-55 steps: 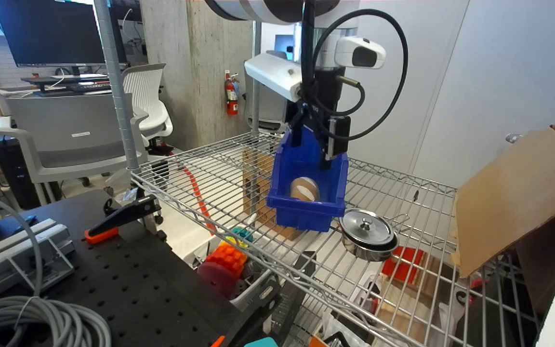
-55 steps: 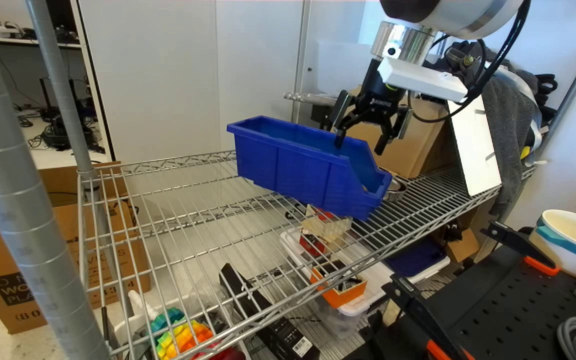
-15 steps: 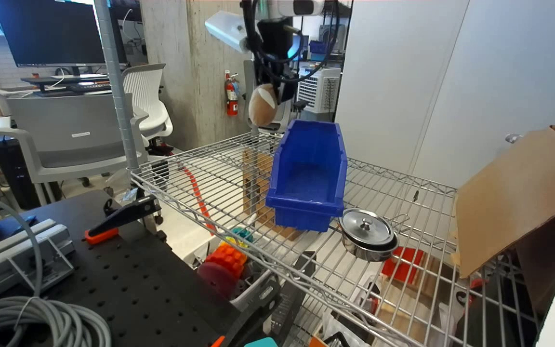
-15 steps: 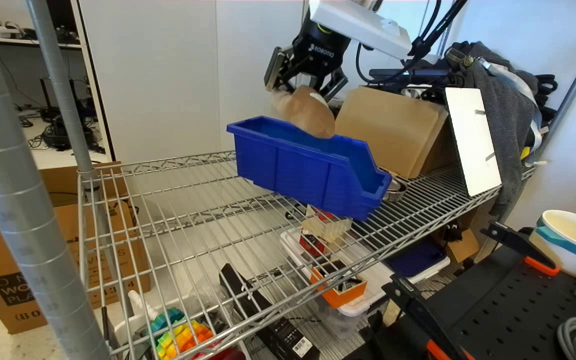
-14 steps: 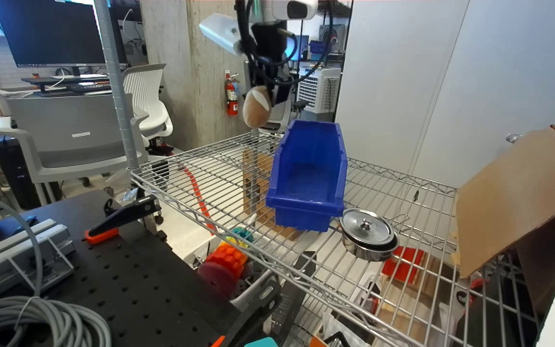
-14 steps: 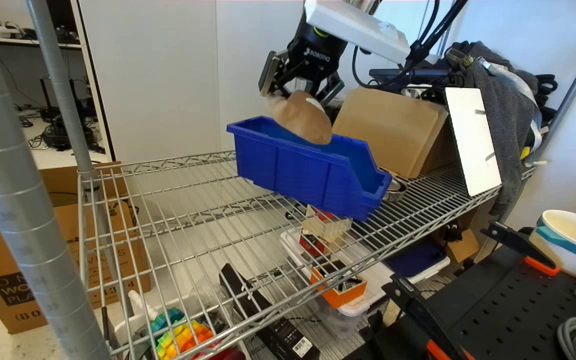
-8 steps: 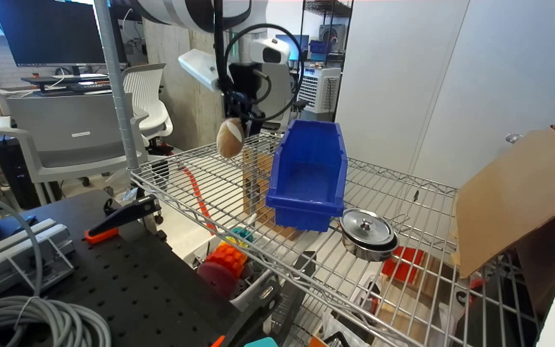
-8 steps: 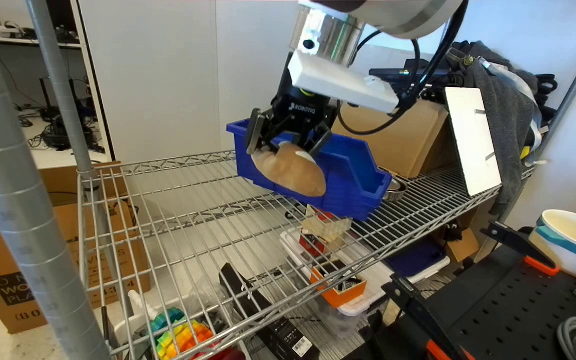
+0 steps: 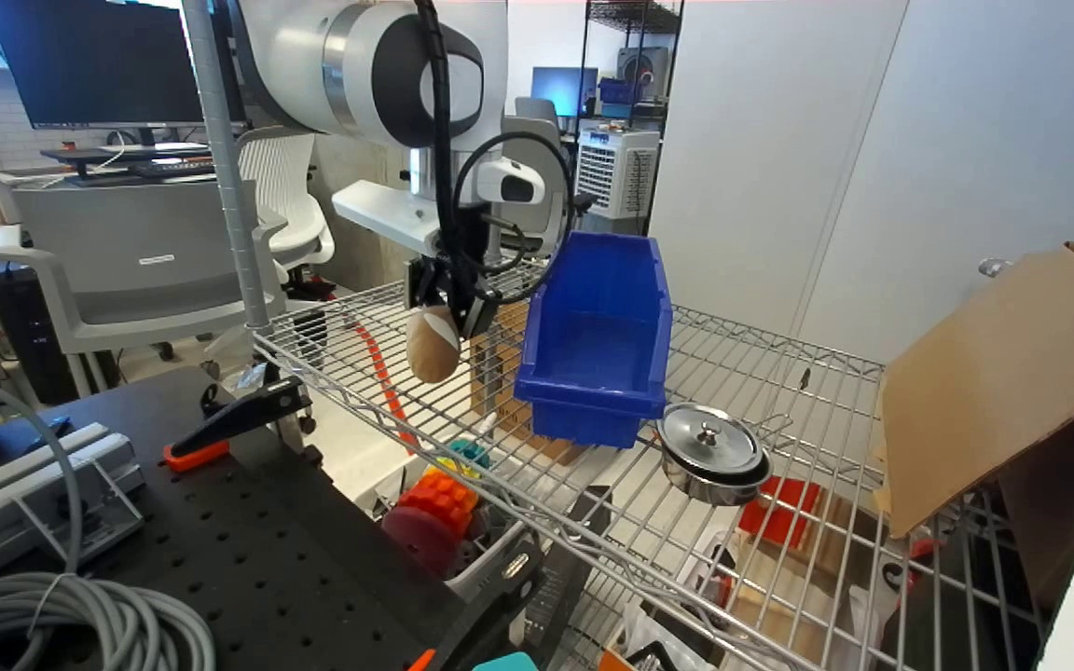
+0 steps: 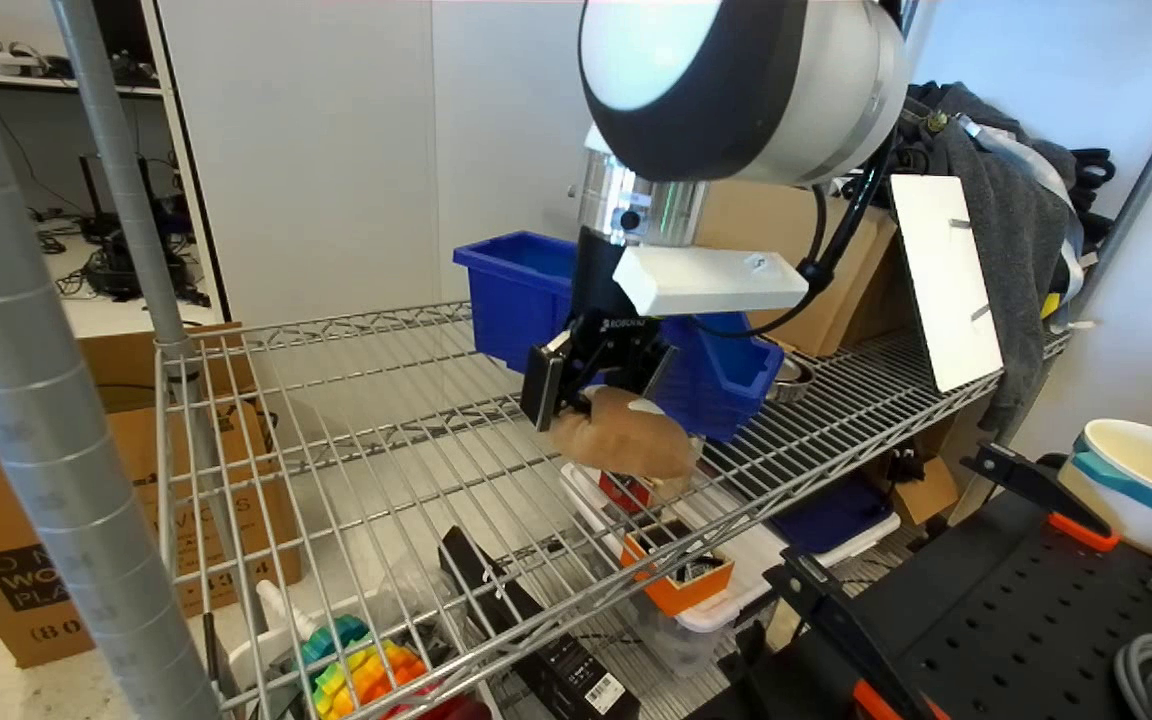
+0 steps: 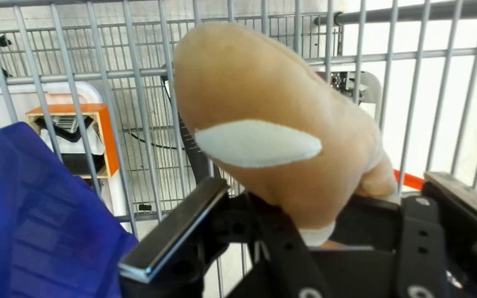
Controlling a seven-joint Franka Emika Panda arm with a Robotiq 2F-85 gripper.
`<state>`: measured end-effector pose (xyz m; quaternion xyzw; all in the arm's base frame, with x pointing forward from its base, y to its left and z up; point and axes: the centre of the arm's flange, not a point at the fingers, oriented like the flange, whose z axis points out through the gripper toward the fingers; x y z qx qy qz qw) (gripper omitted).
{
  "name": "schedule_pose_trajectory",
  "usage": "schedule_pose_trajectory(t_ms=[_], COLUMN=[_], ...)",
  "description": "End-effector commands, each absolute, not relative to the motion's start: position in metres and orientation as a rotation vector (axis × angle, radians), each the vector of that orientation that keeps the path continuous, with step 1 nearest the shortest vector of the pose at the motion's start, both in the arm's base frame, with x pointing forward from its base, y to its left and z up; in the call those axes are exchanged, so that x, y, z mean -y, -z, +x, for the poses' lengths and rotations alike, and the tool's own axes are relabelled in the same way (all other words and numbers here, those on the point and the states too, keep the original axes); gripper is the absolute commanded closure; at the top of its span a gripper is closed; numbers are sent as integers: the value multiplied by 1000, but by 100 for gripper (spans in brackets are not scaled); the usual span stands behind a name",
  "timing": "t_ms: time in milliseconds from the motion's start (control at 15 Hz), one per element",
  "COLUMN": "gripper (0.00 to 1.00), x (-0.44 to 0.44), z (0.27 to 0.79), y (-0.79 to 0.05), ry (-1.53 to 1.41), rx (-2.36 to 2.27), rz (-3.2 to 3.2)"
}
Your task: Remove the toy bread from the tray and put it on the shelf
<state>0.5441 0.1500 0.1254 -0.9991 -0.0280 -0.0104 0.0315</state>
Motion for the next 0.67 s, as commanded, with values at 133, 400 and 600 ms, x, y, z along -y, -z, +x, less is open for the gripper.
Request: schedule_pose_trajectory(t_ms=[133, 400, 600], gripper=[72, 46, 23], x=[-152, -154, -161], z=[549, 547, 537], y=[-95, -89, -112], ry=[-5, -7, -36], rx=[209, 271, 318], rz=[-3161, -3176, -3142])
